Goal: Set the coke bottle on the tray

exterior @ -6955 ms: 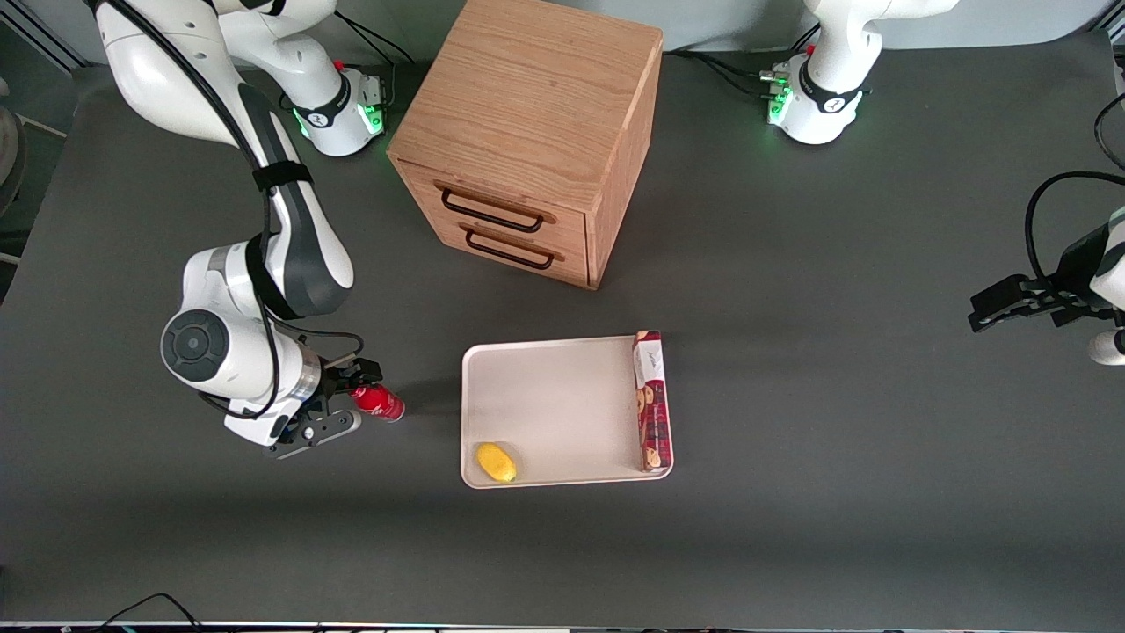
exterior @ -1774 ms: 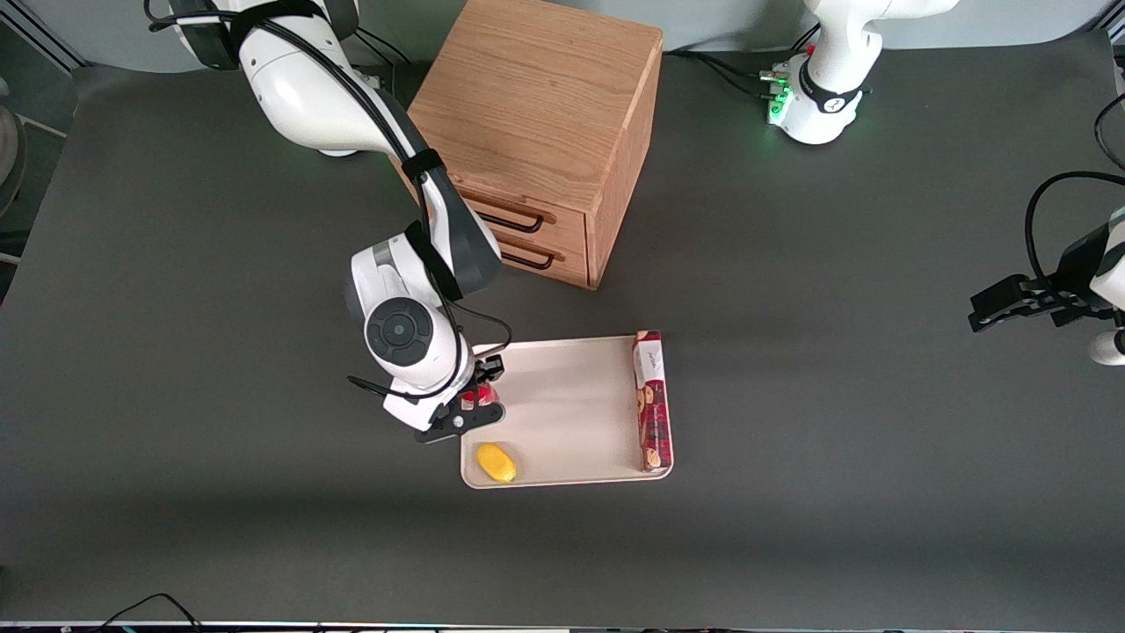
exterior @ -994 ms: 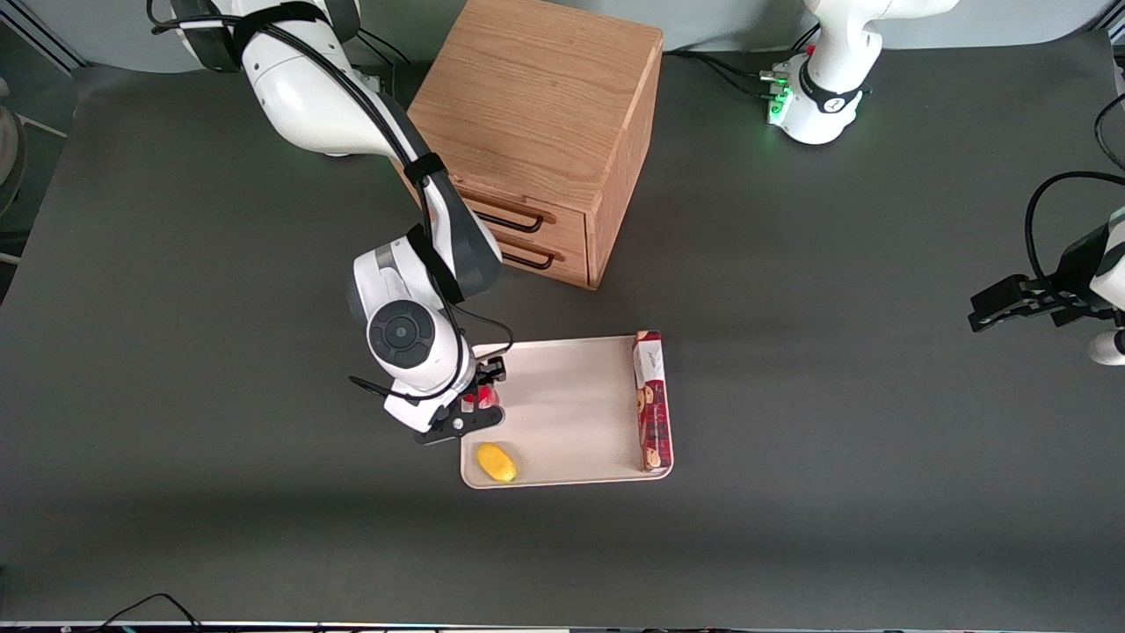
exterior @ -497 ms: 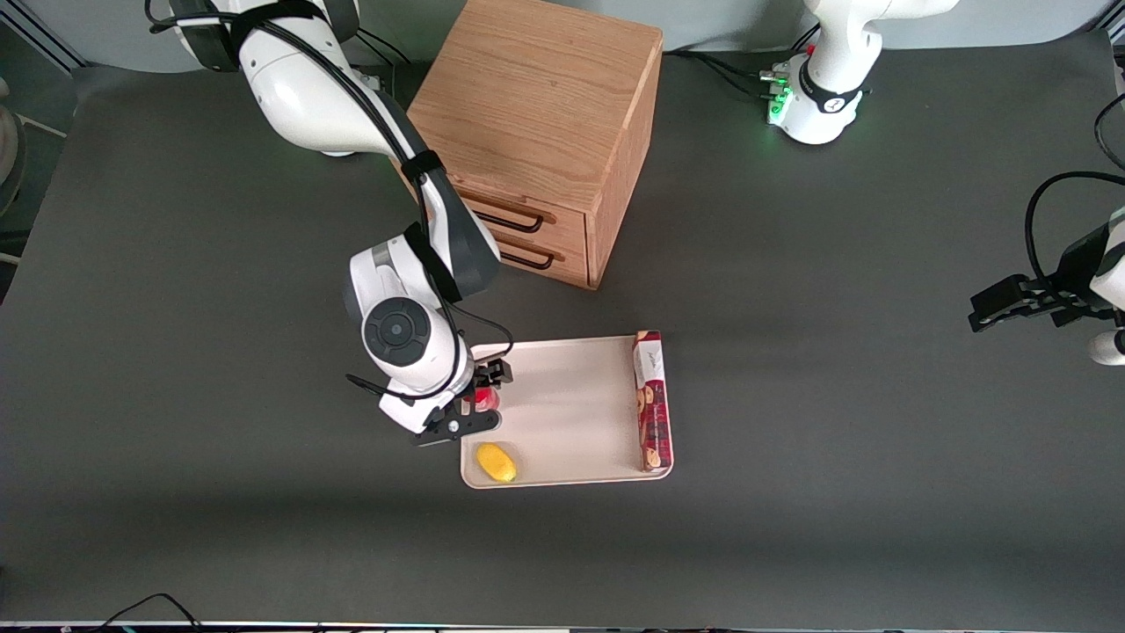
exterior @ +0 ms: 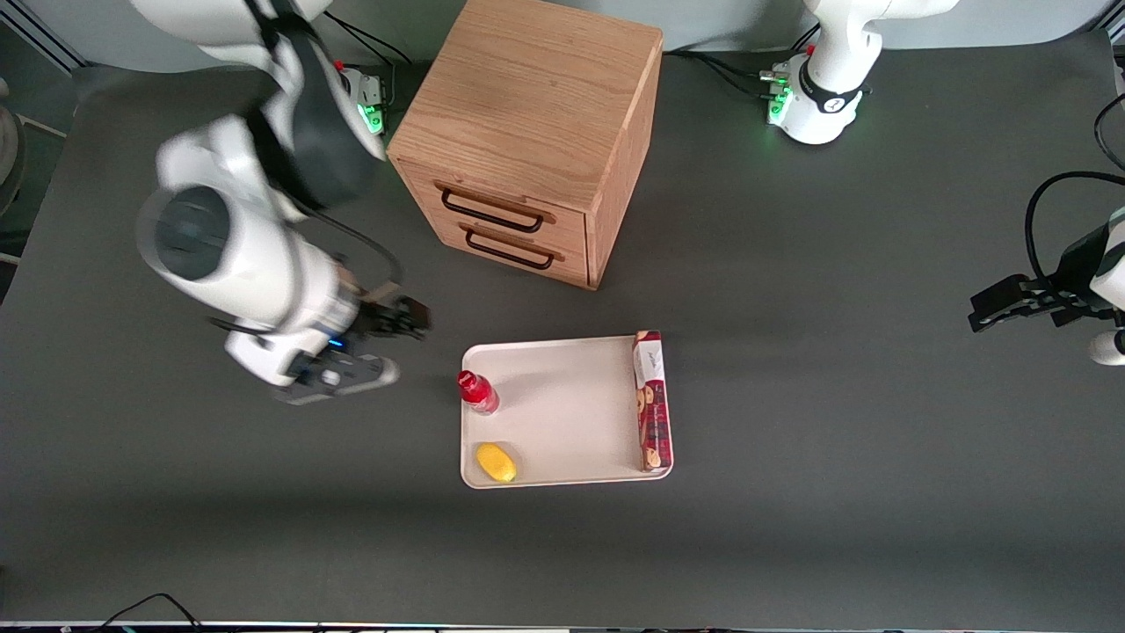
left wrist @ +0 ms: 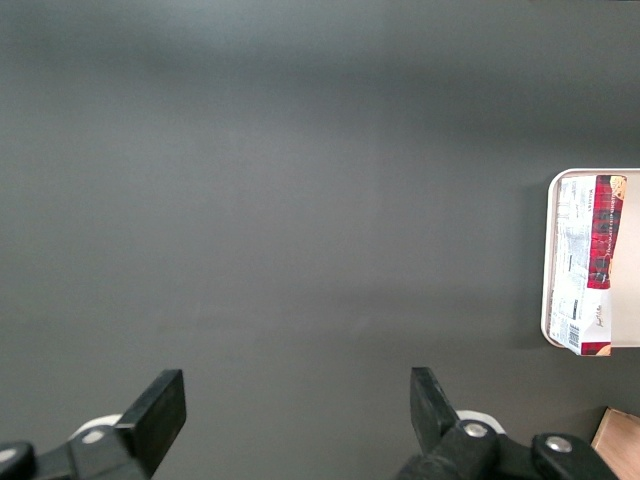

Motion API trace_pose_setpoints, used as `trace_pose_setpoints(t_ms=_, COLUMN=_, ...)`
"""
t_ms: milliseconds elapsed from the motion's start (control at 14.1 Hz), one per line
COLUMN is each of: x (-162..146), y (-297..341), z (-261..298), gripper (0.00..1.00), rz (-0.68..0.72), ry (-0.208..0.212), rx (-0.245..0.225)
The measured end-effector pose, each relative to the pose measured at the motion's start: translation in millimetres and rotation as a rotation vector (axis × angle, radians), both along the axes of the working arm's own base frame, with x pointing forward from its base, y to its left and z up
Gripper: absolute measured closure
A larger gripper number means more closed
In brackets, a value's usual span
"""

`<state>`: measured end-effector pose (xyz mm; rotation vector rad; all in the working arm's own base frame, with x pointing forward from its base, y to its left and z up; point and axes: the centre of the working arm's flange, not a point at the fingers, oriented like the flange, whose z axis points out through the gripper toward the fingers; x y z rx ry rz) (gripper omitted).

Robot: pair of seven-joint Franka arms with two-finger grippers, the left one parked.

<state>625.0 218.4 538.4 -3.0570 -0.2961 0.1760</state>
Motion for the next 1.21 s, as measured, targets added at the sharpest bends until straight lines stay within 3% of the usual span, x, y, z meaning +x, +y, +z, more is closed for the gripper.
trace_pose_setpoints(t_ms=142, x=-3, y=-92, z=31, gripper=0.0, rz=-0.037, ry=0.029, rx=-0.001)
trace_pose_setpoints(t_ms=355, x=-19, y=-182, z=48, gripper=0.0, rz=-0.158, ry=0.032, rx=-0.057)
trace_pose_setpoints(t_ms=497, x=-36, y=-193, z=50, gripper=0.0, rz=-0.195, ry=0.014, rx=-0.055)
trace_pose_setpoints(t_ms=710, x=-66, y=-212, z=30, gripper=0.0, rz=-0.226, ry=-0.057, rx=-0.026)
trace_pose_setpoints(t_ms=923, x=-87, y=-236, z=28, gripper=0.0, rz=-0.25, ry=-0.076, rx=-0.047)
trace_pose_setpoints(t_ms=1206, x=-92, y=-264, z=34, gripper=0.0, rz=-0.295, ry=-0.087, rx=-0.061)
